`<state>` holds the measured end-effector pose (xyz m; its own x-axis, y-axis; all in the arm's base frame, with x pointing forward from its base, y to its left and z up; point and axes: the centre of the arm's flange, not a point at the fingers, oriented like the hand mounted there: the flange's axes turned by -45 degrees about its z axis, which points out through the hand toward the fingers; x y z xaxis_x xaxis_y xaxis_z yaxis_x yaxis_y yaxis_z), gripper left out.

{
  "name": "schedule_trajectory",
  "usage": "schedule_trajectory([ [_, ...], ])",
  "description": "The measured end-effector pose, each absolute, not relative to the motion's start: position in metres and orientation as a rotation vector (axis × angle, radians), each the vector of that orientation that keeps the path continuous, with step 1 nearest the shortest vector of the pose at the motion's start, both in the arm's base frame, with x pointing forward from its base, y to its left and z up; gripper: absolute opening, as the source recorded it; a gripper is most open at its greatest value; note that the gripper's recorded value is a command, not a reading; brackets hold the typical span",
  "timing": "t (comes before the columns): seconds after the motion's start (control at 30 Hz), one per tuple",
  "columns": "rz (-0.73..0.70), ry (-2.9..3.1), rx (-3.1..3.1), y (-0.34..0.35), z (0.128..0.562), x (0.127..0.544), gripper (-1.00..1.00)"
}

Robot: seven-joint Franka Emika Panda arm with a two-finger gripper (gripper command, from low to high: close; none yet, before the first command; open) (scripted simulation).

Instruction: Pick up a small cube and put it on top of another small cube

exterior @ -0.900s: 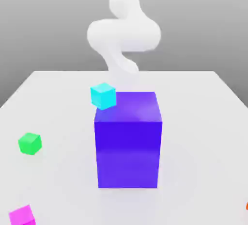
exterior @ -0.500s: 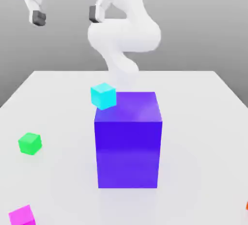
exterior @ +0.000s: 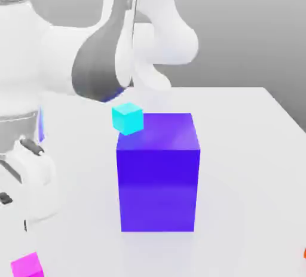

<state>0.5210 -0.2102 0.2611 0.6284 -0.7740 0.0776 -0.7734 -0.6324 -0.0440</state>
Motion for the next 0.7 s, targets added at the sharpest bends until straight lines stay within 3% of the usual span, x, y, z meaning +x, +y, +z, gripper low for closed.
schedule_trajectory([
  [0.1,-0.033,1.466,-2.776,-0.228,0.207,0.509,0.0],
  [0.23,-0.001,1.5,-2.761,-0.233,0.144,0.506,0.0],
  [0.27,-0.001,1.501,-2.76,-0.233,0.133,0.505,-1.0],
  [0.5,-0.002,1.502,-2.759,-0.233,0.133,0.505,-1.0],
  [0.63,-0.002,1.507,-2.758,-0.233,0.182,0.504,-1.0],
  [0.7,-0.009,1.602,-2.734,-0.25,0.199,0.484,-1.0],
])
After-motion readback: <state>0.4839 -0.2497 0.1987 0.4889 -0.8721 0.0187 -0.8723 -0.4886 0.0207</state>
